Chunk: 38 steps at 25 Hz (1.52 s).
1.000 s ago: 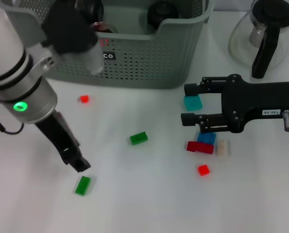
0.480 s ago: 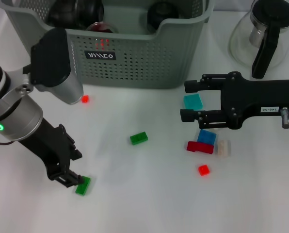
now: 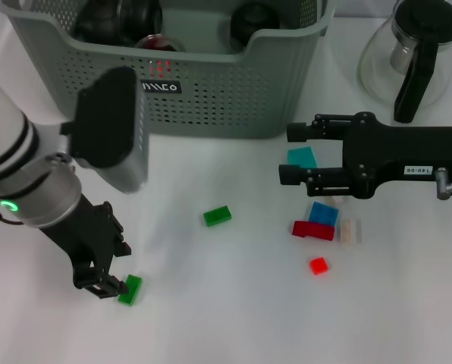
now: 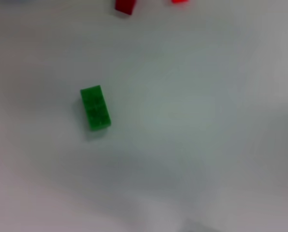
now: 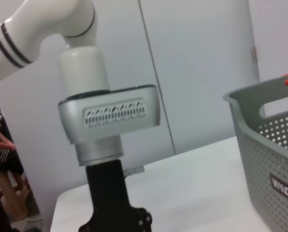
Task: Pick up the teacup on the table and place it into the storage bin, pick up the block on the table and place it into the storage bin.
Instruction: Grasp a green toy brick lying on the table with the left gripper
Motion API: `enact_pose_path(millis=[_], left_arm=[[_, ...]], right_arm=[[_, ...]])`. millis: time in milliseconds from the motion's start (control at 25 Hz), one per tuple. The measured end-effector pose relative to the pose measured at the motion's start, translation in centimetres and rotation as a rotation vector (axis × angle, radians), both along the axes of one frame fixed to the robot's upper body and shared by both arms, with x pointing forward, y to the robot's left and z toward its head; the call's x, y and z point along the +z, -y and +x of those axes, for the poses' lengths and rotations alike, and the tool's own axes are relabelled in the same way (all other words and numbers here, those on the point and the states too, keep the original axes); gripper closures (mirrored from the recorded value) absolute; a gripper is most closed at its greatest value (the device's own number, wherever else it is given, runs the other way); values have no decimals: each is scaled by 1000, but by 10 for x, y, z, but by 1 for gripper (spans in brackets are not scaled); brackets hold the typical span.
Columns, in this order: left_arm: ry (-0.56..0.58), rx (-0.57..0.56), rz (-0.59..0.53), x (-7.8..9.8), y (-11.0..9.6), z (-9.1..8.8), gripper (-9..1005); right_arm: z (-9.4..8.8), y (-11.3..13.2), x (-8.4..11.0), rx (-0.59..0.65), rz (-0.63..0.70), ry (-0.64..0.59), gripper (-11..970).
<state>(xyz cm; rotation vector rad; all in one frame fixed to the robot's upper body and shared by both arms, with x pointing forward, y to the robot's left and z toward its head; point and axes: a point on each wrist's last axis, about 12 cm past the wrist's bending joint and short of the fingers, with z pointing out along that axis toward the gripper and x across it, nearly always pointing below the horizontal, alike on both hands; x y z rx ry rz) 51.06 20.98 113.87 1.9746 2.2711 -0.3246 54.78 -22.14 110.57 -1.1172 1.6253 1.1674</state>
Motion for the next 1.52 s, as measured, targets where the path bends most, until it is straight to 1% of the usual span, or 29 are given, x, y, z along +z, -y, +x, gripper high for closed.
enact_pose_path(millis=[200,320,800,1240,1520], left_arm=[[18,-68,40,-5,13,-6,468],[40,-86,54,-5,16,-10,468],[111,-89,70,-13,19,-18,468],[105,-73,75,-14,20,-23,469],[106,-67,71,-19,20,-26,469]], right_arm=[[0,1,-1,-13,9,-7,199],[-1,1,-3,-23,18,-19,199],[1,3,-7,-66,33,-37,198],[5,2,-4,-72,41,-37,199],[4,2,-3,-67,44,-37,198]])
